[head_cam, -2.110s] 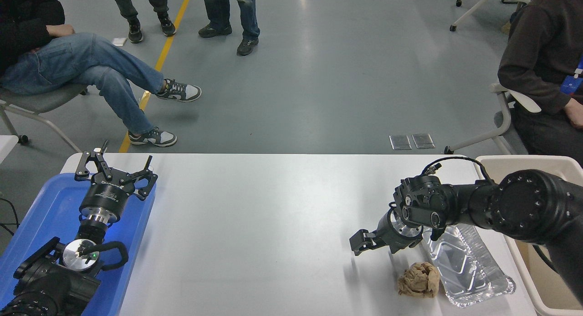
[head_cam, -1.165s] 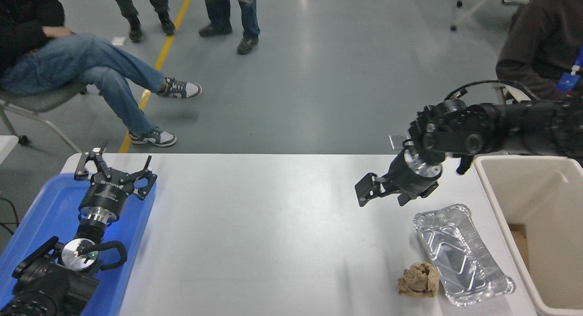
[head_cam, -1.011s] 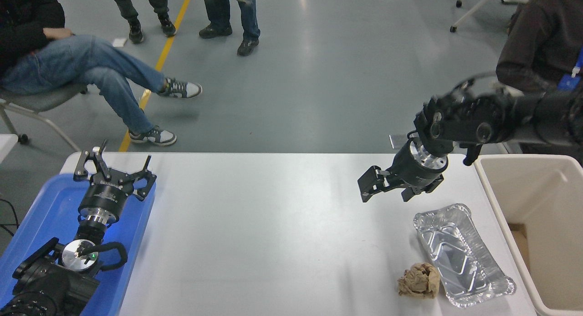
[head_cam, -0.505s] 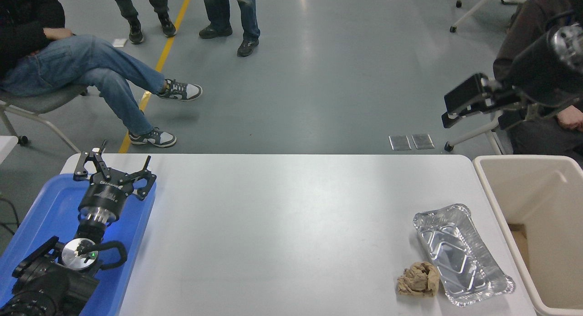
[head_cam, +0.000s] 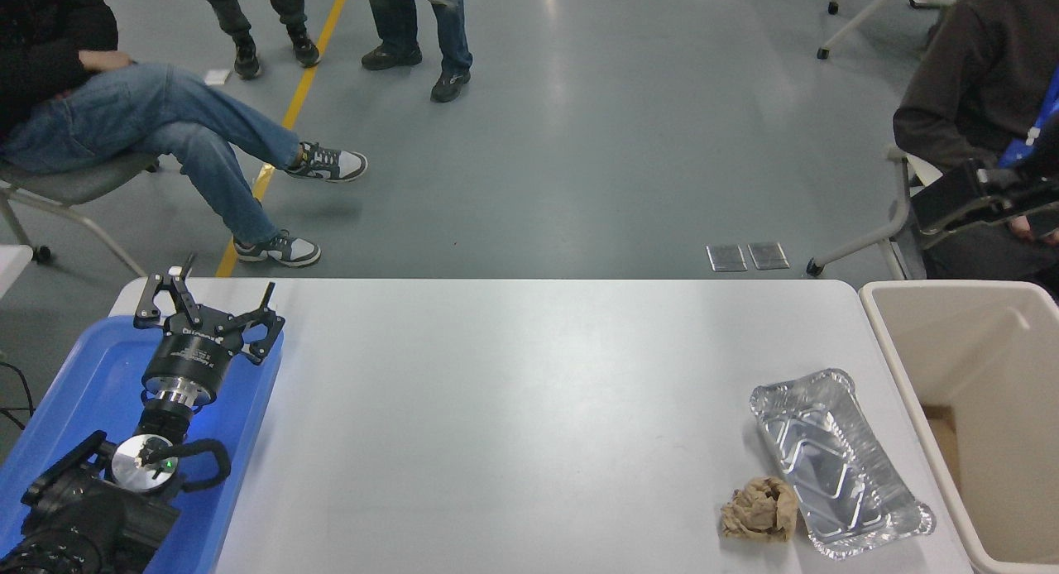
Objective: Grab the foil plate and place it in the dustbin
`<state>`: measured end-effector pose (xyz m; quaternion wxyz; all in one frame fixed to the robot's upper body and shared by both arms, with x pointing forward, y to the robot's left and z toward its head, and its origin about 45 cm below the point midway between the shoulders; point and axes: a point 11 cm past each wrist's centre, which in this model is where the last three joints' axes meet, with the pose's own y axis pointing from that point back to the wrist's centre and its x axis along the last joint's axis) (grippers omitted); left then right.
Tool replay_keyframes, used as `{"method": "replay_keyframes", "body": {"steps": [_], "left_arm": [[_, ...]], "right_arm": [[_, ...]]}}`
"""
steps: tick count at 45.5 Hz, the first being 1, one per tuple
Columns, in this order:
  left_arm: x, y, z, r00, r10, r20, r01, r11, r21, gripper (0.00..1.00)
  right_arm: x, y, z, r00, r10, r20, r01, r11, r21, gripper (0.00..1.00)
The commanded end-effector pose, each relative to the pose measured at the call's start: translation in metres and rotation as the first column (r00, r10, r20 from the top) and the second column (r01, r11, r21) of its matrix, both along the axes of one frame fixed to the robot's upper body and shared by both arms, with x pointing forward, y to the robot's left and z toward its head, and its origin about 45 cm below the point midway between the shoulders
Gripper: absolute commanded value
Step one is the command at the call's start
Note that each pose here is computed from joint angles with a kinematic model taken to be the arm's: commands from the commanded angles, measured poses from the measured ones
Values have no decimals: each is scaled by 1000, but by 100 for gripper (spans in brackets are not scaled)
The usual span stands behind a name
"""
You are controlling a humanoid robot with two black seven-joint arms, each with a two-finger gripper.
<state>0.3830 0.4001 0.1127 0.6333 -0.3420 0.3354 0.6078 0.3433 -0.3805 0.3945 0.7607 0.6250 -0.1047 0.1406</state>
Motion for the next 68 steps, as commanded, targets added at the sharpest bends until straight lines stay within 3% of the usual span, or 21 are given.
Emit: {"method": "replay_keyframes", "body": {"steps": [1,12,24,51,55,59,62,63,66,67,68], "left_arm": [[0,0,0,1000,-1,-1,1,1000,1,99],[0,0,0,1000,-2,-1,2,1000,3,99],[0,0,0,1000,-5,-1,5,1000,5,99],[1,-1,0,1000,-7,-1,7,1000,6,99],[1,-1,1,1000,-8,1,8,1000,6,99],[0,-1,0,1000,-7,-2,7,1000,6,99],[1,-1,1,1000,-8,0,8,1000,6,99],[1,-1,1,1000,-8,1,8,1000,6,99],[1,-1,1,1000,-9,0,9,1000,7,99],[1,-1,1,1000,-9,0,9,1000,7,99],[1,-1,0,1000,-7,-1,7,1000,6,99]], "right_arm": [[-1,-42,-92,1000,-7,4,7,1000,-22,100],[-6,-28,-186,998,-24,-66,32,993,113,100],[-24,-36,-257,995,-57,-82,69,986,154,100],[-38,-39,-311,998,-33,-60,40,991,129,100],[-42,-39,-317,998,-31,-55,38,991,128,96],[-44,-40,-320,999,-23,-46,29,992,124,79],[-43,-41,-320,999,-22,-34,26,992,124,41],[-42,-40,-320,999,-19,-30,23,992,124,32],[-40,-40,-320,1000,-12,-22,14,993,119,20],[-38,-41,-319,1000,-11,-18,13,993,117,4],[-37,-40,-318,1000,-11,-15,13,993,117,0]]}}
